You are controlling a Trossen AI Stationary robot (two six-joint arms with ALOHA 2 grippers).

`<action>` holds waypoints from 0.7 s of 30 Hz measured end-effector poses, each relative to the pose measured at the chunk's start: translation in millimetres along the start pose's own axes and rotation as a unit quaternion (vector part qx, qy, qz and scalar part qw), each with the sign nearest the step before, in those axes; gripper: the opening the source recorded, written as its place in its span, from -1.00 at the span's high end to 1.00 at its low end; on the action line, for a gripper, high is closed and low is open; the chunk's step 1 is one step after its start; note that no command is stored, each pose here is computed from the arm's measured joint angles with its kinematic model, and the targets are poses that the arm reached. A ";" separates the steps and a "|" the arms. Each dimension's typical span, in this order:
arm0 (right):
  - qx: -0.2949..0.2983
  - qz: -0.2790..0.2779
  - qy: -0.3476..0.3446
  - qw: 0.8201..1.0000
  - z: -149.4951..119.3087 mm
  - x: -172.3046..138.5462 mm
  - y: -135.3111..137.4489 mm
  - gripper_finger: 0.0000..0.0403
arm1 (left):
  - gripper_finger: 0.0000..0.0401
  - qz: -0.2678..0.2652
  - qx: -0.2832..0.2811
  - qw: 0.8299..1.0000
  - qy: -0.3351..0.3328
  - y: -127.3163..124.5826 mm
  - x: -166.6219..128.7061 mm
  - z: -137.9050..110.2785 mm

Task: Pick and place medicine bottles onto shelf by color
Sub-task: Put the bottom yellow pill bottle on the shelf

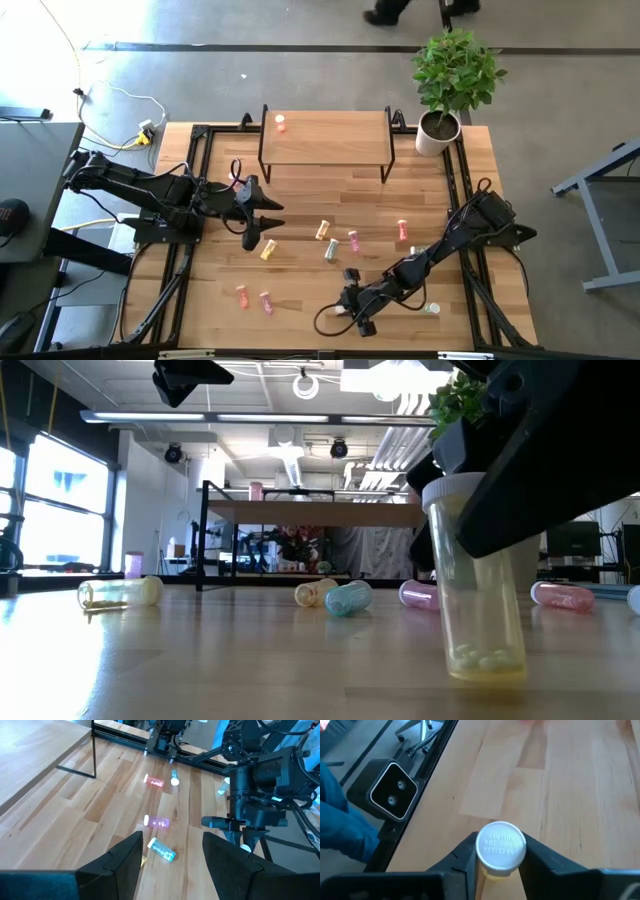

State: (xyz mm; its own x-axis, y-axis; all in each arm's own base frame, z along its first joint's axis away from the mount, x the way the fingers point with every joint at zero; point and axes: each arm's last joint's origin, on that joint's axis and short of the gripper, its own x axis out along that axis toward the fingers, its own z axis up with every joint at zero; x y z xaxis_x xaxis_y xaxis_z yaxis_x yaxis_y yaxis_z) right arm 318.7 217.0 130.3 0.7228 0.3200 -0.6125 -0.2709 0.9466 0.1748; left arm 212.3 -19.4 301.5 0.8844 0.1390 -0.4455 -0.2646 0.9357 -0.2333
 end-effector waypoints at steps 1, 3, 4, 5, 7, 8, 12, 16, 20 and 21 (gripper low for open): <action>0.002 0.000 0.000 1.000 0.0 0.0 0.0 0.55 | 0.03 0.000 0.000 1.000 0.000 0.0 0.0 0.0; 0.010 0.001 -0.002 1.000 1.4 0.0 0.5 0.56 | 0.03 0.000 -0.001 1.000 0.000 0.0 0.0 0.0; 0.013 0.001 -0.004 1.000 2.7 0.0 1.0 0.55 | 0.03 0.000 -0.001 1.000 0.000 0.0 0.0 0.0; 0.014 0.002 -0.007 1.000 4.6 0.0 1.6 0.54 | 0.03 0.000 -0.001 1.000 0.000 0.0 0.0 0.0; 0.016 0.002 -0.013 1.000 8.4 0.0 2.8 0.53 | 0.03 0.000 -0.001 1.000 0.000 0.0 0.0 0.0; 0.016 0.003 -0.016 1.000 10.5 0.0 3.6 0.52 | 0.03 0.000 -0.001 1.000 0.000 0.0 0.0 0.0; 0.020 0.005 -0.028 0.999 19.3 -0.1 4.7 0.52 | 0.03 0.000 0.000 1.000 0.000 0.0 0.0 0.0; 0.037 -0.003 -0.043 0.998 29.0 -0.1 3.5 0.52 | 0.03 0.004 -0.002 1.000 -0.001 1.9 0.5 0.7; 0.052 -0.012 -0.050 0.997 38.4 0.4 -2.3 0.51 | 0.03 0.015 -0.006 1.000 -0.005 8.0 -2.6 2.9; 0.054 -0.013 -0.053 0.997 41.6 0.4 -3.9 0.51 | 0.03 0.018 -0.005 1.000 -0.007 9.6 -3.2 3.8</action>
State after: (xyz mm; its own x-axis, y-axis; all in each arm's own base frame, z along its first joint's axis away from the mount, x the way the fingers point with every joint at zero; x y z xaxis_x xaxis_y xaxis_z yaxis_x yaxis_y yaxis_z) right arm 346.5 215.0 161.5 0.7931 0.2918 -0.5346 -0.1844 0.9516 0.2459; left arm 208.4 -9.6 304.0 0.8793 0.1774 -0.4419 -0.3007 0.9265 -0.2264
